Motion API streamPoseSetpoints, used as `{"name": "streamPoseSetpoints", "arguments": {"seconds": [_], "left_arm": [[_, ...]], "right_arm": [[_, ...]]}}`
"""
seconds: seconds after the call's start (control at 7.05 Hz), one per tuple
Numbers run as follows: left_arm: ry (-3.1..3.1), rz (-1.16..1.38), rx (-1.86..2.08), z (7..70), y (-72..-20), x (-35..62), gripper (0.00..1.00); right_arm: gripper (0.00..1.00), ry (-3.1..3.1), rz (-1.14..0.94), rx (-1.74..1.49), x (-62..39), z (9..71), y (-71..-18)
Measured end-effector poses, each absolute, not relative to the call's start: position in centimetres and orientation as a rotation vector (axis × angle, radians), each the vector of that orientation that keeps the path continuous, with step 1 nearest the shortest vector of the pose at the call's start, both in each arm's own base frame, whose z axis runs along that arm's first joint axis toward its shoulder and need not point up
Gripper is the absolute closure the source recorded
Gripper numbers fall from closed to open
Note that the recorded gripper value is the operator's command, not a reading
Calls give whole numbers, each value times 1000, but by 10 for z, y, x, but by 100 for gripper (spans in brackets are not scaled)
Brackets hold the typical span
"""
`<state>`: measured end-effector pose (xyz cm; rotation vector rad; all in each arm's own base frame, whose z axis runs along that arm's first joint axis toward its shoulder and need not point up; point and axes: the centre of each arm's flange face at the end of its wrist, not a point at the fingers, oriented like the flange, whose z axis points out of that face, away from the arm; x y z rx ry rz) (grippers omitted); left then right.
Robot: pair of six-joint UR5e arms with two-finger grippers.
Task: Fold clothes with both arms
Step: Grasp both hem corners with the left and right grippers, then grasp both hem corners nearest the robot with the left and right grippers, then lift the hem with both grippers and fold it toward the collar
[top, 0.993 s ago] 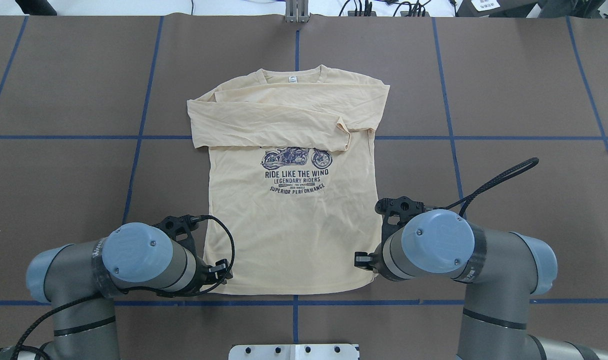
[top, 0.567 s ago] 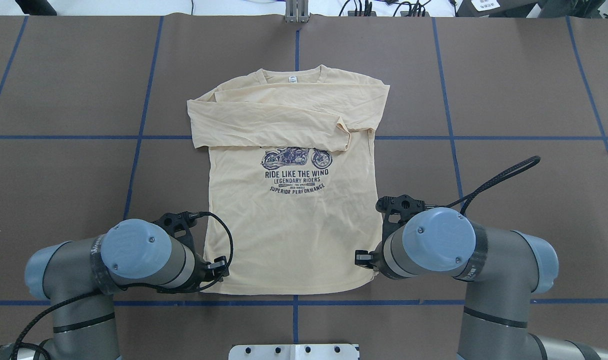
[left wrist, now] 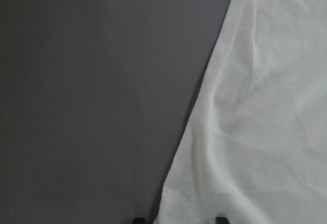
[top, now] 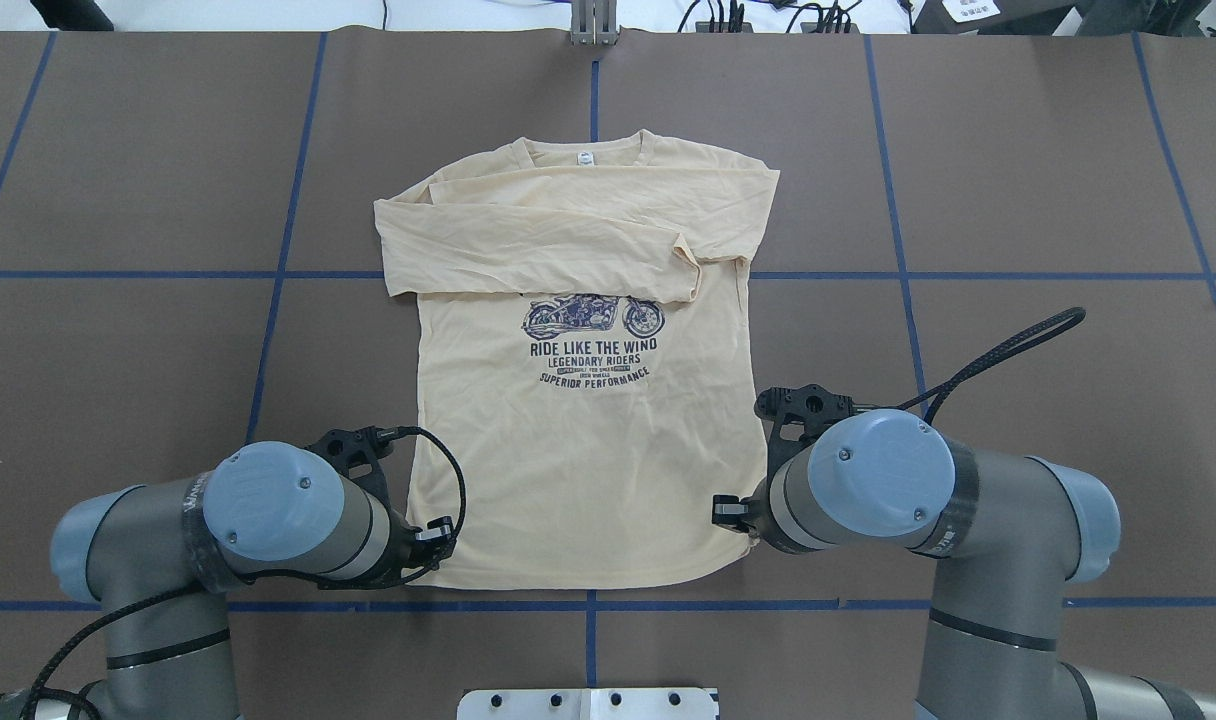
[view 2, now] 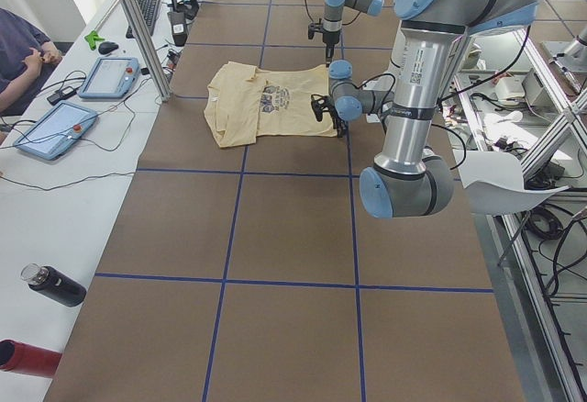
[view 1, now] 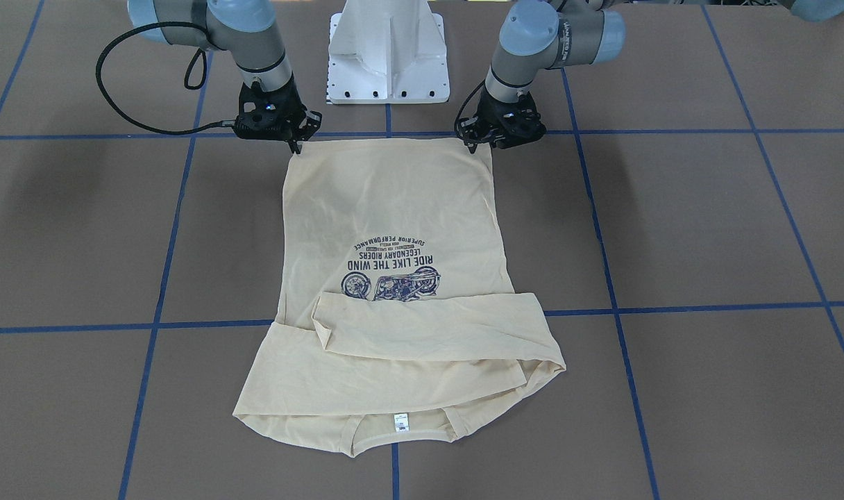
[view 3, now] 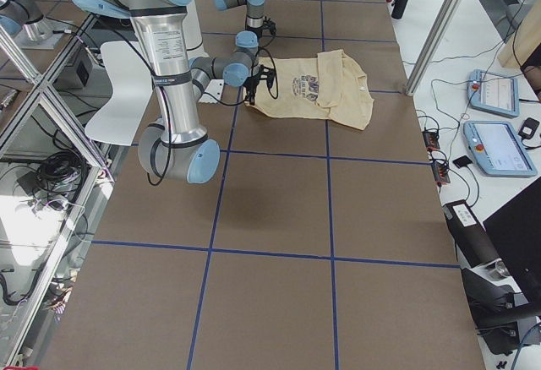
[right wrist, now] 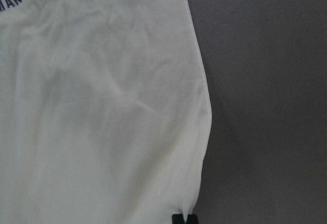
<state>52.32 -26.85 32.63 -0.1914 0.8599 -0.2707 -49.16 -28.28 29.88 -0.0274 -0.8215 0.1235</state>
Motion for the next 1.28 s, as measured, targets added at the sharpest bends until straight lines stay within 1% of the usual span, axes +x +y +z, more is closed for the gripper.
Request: {"name": "streamPoseSetpoints", "arguments": {"seconds": [0.14,0.57,0.85,1.28], "left_arm": [[859,-273,-195,326,-267,524,100],[847,-277,-199,322,-265,523,100],[838,-284,-195,306,-267,507,100],[837,-250,-190,276,-252,480,100]], "right_arm": [[100,-822,125,-27,-491,299,-283],[100,-826,128,-32,-488,298,-286],[100,-838,128,-56,-478,296,-288],[100,-847,107,-117,-439,302,-270]]}}
